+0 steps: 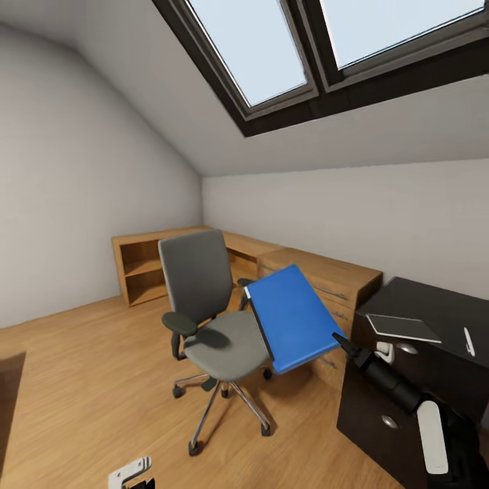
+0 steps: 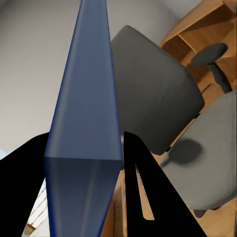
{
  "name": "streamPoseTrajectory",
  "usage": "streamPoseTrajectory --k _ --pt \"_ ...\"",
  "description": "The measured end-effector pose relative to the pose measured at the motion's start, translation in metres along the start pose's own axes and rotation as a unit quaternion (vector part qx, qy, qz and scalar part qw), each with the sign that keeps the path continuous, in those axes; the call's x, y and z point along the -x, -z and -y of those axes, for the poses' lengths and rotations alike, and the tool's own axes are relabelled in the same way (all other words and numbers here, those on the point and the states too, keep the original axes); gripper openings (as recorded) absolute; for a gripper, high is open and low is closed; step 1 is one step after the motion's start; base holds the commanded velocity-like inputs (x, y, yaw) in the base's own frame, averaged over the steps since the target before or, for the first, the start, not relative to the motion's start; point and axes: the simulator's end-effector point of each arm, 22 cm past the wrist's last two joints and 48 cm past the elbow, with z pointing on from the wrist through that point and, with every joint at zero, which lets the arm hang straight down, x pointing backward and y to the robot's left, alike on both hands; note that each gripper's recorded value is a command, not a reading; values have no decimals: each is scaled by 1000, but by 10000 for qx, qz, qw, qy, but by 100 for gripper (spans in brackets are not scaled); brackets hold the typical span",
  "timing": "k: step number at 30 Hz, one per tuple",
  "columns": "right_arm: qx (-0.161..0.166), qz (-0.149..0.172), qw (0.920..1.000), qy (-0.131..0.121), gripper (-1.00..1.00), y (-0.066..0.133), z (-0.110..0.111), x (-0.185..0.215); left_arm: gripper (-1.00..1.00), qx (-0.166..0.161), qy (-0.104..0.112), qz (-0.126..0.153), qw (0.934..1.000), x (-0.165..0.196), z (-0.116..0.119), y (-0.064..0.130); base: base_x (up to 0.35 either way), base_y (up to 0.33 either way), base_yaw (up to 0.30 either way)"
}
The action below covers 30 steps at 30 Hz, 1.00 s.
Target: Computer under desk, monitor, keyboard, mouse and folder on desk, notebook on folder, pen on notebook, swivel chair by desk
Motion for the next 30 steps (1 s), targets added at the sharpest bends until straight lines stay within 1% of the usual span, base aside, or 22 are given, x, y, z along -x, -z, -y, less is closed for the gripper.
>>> streamPoseTrajectory --k 3,6,9,13,20,22,27,30 --pt "6 5 10000 6 -100 -2 -5 5 100 90 -42 -7 10000 -6 -10 -1 0 0 -270" --pt "7 7 10000 17 -100 -3 -10 10 100 221 -82 141 9996 -15 -26 -5 0 0 -270" --pt "12 10 10000 23 -100 -5 -15 15 100 263 -84 263 9993 -13 -30 -3 0 0 -270" --pt "17 13 10000 22 -100 -7 -21 20 100 280 -84 324 9990 -7 -31 2 0 0 -270" --pt "-9 -51 9999 -107 -100 -12 -25 22 100 271 -77 353 9990 5 -27 11 0 0 -241" --pt "5 -64 9999 -136 -100 -14 -28 23 100 271 -77 354 9990 8 -27 14 0 0 -51" --pt "-48 -177 9991 -393 -100 -17 -21 16 100 267 -73 351 9990 15 -24 20 0 0 -12" --pt "-55 -207 9986 -480 -100 -19 -21 15 100 268 -73 351 9990 19 -23 24 0 0 -2"
